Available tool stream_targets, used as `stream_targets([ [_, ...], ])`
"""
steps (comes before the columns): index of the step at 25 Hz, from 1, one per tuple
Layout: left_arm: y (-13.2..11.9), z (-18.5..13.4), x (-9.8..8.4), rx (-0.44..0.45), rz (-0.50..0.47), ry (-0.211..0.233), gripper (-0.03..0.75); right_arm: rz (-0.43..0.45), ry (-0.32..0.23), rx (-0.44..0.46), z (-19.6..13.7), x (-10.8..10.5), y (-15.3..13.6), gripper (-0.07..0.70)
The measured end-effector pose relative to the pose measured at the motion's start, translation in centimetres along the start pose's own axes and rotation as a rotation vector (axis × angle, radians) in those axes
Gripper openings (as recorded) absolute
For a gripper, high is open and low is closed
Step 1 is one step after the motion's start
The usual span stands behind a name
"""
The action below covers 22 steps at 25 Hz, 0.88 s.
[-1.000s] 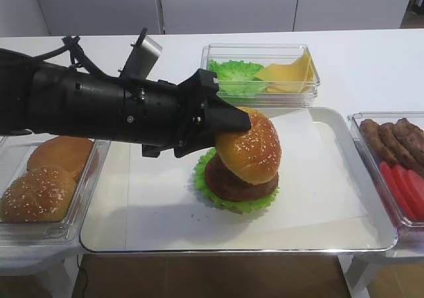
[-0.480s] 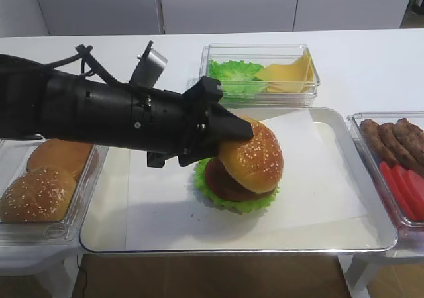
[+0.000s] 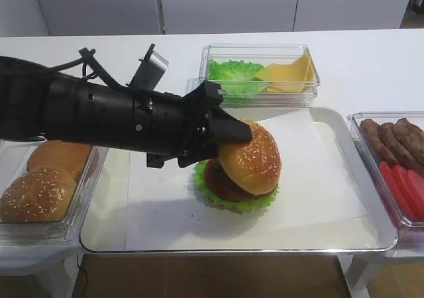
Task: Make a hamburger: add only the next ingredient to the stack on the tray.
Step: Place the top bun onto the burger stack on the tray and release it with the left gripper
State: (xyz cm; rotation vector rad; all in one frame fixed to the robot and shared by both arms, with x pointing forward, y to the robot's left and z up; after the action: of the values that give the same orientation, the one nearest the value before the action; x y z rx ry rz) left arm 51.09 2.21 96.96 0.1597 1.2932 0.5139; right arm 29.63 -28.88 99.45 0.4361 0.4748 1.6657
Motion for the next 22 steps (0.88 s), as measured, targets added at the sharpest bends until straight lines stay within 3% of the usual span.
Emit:
stream_targets([
  [22, -0.16, 0.19, 0.49, -0.008, 0.019, 0.002, 0.246, 0.000, -0.004, 0.000, 0.00, 0.00, 0.00, 0.404],
])
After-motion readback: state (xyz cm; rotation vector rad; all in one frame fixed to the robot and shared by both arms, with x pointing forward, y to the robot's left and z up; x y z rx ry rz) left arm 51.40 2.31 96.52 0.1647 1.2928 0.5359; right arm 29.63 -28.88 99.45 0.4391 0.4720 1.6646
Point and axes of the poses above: a point on each arm's last joint axis where the gripper is mounted, y pointing back along that axis away from the gripper, x along the wrist's bending axis when the last joint is at zero, z = x × y, the point moved 8 cm from there along -y, pointing out along that axis toward the gripper
